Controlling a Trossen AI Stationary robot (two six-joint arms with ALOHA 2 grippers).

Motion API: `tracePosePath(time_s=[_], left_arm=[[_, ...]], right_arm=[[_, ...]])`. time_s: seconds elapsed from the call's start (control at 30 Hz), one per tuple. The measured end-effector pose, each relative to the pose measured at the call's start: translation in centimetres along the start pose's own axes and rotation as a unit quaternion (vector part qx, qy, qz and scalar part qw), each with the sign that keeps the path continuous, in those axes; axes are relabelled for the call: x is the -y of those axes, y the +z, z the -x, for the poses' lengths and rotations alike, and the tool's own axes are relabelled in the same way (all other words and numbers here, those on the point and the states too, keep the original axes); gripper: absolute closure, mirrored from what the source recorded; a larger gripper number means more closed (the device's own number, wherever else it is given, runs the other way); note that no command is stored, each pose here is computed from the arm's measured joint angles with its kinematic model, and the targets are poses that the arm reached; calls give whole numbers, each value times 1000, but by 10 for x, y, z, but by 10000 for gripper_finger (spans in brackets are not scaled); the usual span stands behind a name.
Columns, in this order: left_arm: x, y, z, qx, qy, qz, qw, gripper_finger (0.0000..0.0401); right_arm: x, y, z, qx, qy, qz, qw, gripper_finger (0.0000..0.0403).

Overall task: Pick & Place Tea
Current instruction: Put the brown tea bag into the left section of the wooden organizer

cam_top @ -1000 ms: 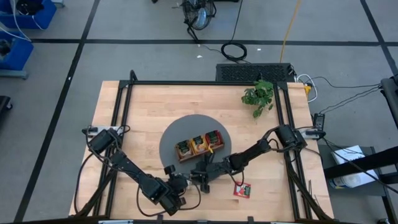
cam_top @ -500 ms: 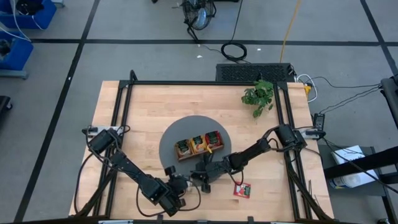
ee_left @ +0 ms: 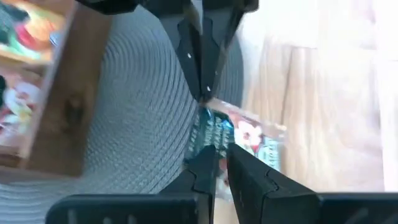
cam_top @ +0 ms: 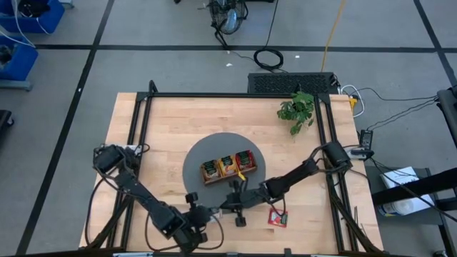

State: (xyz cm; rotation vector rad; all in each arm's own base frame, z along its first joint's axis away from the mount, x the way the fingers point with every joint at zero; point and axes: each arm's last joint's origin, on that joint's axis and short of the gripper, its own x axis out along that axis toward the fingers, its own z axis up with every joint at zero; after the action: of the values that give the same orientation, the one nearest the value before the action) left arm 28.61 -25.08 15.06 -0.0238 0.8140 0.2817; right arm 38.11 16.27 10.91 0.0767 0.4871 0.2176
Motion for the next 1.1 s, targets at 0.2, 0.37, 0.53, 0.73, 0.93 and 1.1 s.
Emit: tracePosePath(time_s=[0.2,0.37,0.53,0.73,0.93,1.1], left_arm=[[7,-4,20,40,3,-18,999,354],[10,-10,33,38,-4,-17,999,354],[10,-19,44,27,0,2,1000,354],[6,-25,47,14,19,15,1000,354],[6,-26,47,14,21,19,1000,354],[5,-26,47,15,21,16,1000,354]], right_arm=[[-8,21,19,1,-5,51,999,403],[-5,47,44,2,-35,97,995,403],[6,73,69,9,-67,164,984,403],[33,81,75,-9,-77,207,975,403],[60,84,71,-13,-108,233,966,403],[78,87,72,-13,-128,232,964,403]])
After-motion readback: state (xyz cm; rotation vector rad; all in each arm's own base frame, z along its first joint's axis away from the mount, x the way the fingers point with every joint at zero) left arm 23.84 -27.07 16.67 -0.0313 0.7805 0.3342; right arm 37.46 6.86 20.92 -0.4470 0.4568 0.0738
